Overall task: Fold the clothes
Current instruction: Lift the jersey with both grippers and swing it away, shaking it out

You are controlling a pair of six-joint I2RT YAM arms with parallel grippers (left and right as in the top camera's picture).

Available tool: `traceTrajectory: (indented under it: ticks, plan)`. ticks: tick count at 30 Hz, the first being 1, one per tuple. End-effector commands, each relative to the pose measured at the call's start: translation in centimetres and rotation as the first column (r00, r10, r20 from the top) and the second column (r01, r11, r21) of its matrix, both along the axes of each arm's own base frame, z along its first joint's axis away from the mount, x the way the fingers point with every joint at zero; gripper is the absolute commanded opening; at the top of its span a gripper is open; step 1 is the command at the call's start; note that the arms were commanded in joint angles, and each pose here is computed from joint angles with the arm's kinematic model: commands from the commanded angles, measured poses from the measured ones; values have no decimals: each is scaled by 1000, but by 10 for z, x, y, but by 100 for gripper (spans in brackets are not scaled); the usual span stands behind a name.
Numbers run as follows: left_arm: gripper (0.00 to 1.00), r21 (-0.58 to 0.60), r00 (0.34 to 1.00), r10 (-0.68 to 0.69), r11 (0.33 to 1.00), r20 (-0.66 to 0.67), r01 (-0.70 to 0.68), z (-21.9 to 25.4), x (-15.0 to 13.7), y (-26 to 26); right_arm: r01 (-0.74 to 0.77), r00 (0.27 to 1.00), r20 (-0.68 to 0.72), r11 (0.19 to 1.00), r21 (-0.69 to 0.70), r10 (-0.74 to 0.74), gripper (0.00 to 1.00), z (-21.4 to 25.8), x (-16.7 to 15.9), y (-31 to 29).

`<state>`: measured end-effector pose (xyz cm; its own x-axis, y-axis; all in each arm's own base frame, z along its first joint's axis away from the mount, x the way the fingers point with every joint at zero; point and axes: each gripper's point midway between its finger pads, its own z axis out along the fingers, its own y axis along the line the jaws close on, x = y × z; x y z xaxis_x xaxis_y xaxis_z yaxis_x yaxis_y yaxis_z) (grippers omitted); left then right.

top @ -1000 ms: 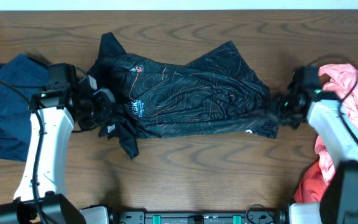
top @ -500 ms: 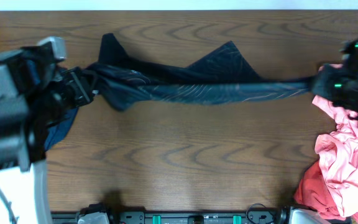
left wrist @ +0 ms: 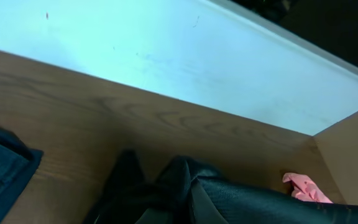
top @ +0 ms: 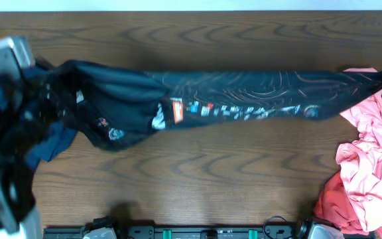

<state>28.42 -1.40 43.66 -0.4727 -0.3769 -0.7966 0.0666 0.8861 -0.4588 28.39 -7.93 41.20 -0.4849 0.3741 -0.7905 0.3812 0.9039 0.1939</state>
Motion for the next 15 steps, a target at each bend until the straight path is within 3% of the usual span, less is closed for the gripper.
traceTrajectory:
  ticks: [1, 7, 12, 15]
  plan:
    - [6, -8, 997, -2, 1000, -78, 1, -27, 48, 10, -22, 994, -104, 1000, 16, 24, 1, -31, 31, -9]
    - [6, -14, 991, -69, 998, -110, 68, -76, 145, 4, -96, 987, -121, 993, 67, 103, 1, -71, 112, -10]
    - [6, -2, 992, -114, 994, -60, 114, -112, 215, -7, -138, 990, -8, 982, 128, 140, 1, -84, 180, -5]
    - [6, -1, 992, -116, 993, 55, 116, -92, 242, -7, -109, 988, 125, 981, 163, 89, 1, -63, 205, -11]
